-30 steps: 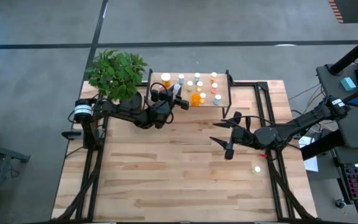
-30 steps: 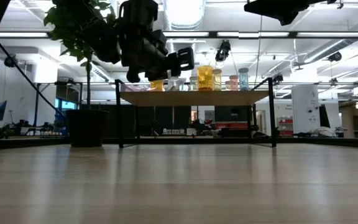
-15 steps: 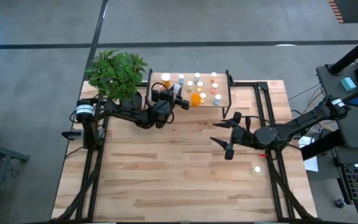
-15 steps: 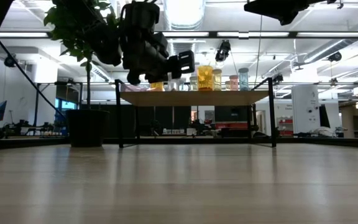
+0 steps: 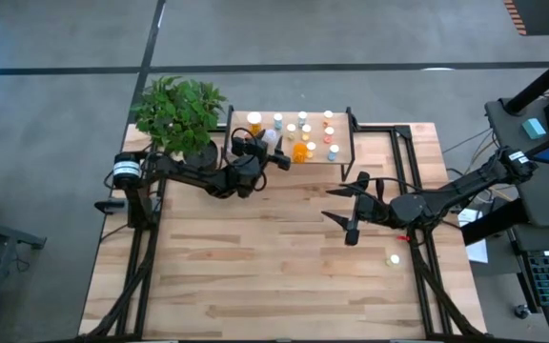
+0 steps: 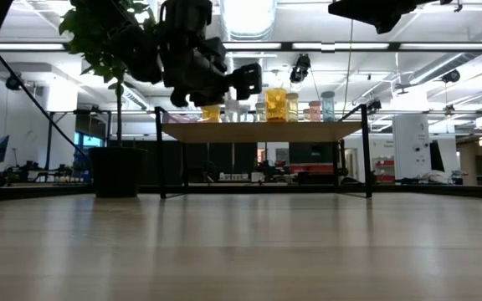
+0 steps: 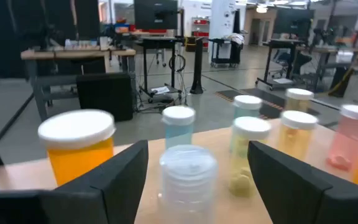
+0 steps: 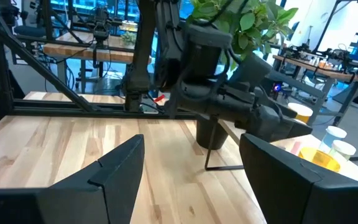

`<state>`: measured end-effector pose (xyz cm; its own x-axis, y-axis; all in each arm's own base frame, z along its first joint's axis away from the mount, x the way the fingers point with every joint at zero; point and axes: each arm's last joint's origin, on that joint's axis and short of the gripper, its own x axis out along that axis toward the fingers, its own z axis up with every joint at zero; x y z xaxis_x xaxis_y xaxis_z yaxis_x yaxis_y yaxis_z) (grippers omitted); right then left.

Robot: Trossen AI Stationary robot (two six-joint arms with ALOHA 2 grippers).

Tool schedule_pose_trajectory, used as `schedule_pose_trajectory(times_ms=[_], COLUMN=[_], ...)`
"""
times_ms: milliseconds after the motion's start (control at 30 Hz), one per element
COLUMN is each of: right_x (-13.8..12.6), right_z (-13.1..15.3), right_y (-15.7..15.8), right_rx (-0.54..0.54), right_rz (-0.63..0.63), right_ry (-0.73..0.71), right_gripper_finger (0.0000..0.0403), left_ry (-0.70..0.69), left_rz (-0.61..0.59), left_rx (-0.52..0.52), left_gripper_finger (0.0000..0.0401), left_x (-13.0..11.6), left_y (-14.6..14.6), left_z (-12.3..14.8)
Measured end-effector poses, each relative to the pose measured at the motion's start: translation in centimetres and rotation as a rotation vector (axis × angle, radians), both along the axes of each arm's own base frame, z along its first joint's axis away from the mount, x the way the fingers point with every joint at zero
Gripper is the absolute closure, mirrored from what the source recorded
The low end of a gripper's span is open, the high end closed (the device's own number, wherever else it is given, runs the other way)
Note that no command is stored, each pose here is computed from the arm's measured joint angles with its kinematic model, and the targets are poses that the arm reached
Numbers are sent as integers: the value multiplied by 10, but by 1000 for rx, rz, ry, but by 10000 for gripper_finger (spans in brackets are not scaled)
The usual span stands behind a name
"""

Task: Pick and place medicine bottles onto shelf by color
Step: Adjust the pink pill bottle on the shelf

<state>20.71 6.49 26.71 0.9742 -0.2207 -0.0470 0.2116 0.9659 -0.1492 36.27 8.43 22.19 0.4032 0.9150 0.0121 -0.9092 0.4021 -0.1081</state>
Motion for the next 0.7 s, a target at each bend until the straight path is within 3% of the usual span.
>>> schedule_pose_trajectory(times_ms=[367, 567, 700], right_x=[0, 0, 0], right_z=[0, 0, -2], right_y=[0, 0, 0], right_rx=[4, 17, 30], right_rz=[0, 2, 1], right_ry=[1, 2, 14], right_gripper_finger=[152, 147, 152], left_ry=[28, 123, 247], left_rz=[-77, -195, -321], left_rx=[104, 186, 215], left_gripper_finger=[140, 140, 140], left_x=[-14, -29, -39], left_y=[-34, -78, -114], left_z=[53, 82, 86])
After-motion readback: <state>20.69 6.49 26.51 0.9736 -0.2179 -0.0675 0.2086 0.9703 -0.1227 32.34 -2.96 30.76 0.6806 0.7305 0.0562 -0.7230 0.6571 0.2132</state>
